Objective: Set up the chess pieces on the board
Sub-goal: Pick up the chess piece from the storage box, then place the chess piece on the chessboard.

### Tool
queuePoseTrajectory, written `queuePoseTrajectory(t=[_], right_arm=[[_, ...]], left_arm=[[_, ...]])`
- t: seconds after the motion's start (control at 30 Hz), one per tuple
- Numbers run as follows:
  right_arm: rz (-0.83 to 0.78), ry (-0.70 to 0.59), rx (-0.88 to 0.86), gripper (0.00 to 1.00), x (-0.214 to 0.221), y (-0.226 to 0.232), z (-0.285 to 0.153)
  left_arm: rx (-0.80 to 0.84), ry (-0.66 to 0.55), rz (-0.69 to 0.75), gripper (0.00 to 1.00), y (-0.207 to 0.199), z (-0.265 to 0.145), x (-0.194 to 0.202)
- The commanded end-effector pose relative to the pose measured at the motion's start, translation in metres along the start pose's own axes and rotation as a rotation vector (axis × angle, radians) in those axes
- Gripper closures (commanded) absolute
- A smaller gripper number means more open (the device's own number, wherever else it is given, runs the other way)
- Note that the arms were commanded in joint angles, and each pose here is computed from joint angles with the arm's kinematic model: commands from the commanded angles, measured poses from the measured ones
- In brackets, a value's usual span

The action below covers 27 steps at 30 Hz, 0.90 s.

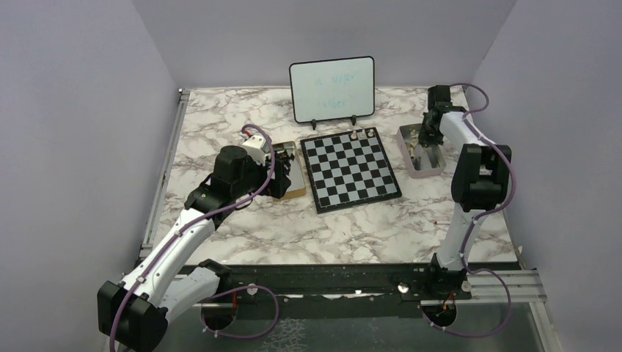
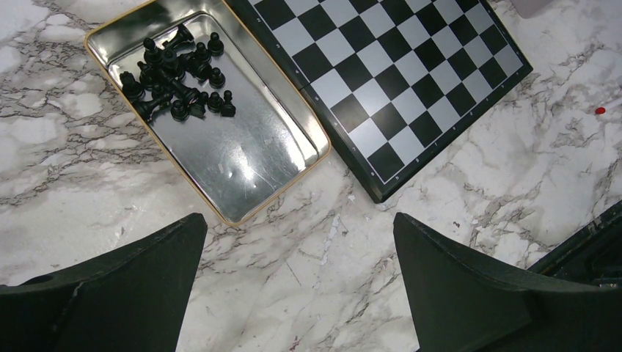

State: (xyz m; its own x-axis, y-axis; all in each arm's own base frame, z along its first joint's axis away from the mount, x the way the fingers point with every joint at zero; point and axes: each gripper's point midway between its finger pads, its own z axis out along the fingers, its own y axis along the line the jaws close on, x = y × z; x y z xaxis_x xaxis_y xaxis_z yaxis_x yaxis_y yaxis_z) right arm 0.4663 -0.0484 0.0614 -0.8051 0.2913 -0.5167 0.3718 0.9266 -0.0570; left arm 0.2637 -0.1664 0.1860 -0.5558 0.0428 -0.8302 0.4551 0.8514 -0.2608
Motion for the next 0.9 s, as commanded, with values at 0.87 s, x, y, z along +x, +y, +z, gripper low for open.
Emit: queuePoseTrajectory(t=[0.87], right_arm=[[-0.221,-0.082,-0.254,0.86,0.009,0.167,-0.069]], left_arm=[[0.005,-0.012,0.012,0.01,-0.002,-0.003,-0.001]])
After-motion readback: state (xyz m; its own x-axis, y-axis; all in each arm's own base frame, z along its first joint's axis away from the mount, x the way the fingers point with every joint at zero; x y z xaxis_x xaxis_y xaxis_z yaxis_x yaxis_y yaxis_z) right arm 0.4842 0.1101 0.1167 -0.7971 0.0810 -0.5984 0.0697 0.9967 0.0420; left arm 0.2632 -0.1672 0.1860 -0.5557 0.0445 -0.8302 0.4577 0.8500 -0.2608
